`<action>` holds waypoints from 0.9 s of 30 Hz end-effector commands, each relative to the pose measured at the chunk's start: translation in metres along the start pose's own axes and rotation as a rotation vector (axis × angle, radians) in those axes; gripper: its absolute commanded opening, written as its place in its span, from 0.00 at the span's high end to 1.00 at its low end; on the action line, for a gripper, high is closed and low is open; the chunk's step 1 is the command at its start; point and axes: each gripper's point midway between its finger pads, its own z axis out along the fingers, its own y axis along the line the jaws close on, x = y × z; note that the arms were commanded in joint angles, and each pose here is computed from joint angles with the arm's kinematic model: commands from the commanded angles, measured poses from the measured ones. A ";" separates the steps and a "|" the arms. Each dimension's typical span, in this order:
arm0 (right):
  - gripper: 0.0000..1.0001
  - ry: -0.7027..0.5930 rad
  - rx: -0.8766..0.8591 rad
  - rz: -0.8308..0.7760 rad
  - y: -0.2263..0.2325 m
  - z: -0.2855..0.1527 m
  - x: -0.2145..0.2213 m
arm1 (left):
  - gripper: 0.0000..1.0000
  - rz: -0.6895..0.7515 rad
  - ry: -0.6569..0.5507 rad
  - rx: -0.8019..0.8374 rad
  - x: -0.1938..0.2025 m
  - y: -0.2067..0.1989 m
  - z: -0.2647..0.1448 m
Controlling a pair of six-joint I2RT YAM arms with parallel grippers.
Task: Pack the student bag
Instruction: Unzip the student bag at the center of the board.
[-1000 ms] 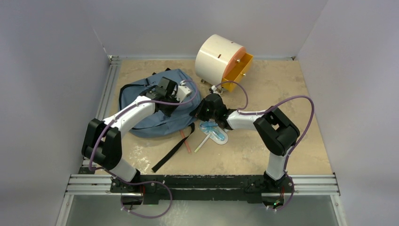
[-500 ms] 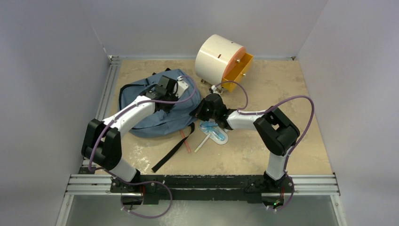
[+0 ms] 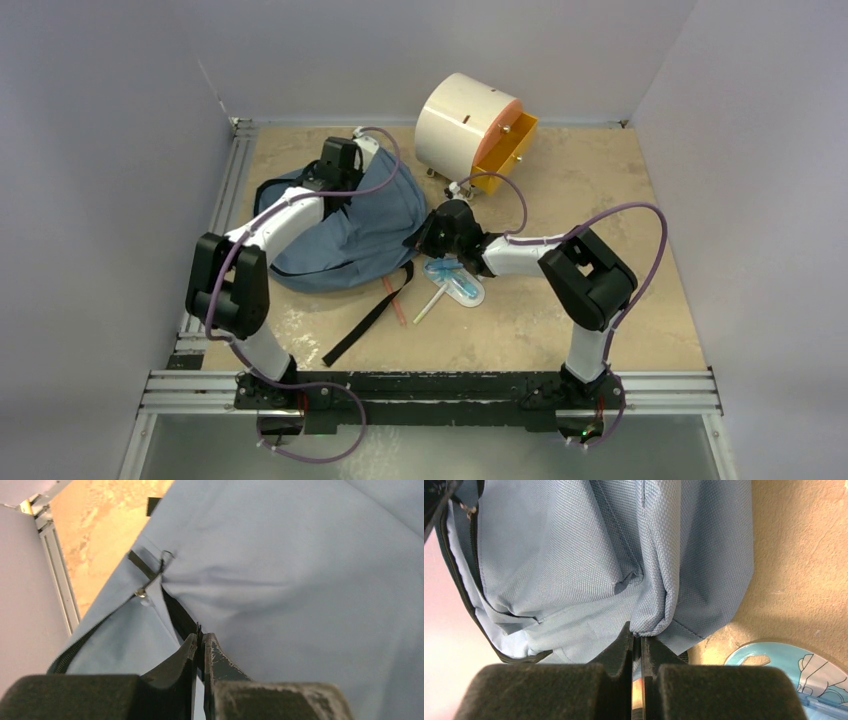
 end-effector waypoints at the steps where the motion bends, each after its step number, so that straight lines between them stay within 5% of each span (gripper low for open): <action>1: 1.00 -0.033 -0.034 -0.033 0.012 -0.008 -0.009 | 1.00 -0.075 -0.174 -0.136 -0.055 0.051 0.011; 15: 1.00 -0.033 -0.019 -0.023 0.002 -0.013 -0.006 | 1.00 -0.134 -0.218 -0.295 -0.073 0.131 0.071; 23: 1.00 -0.026 -0.048 -0.059 0.009 -0.014 -0.008 | 1.00 -0.185 -0.206 -0.257 -0.071 0.129 0.088; 27: 1.00 -0.031 -0.081 -0.096 0.018 -0.015 -0.011 | 0.74 -0.243 -0.235 -0.152 -0.081 0.115 0.072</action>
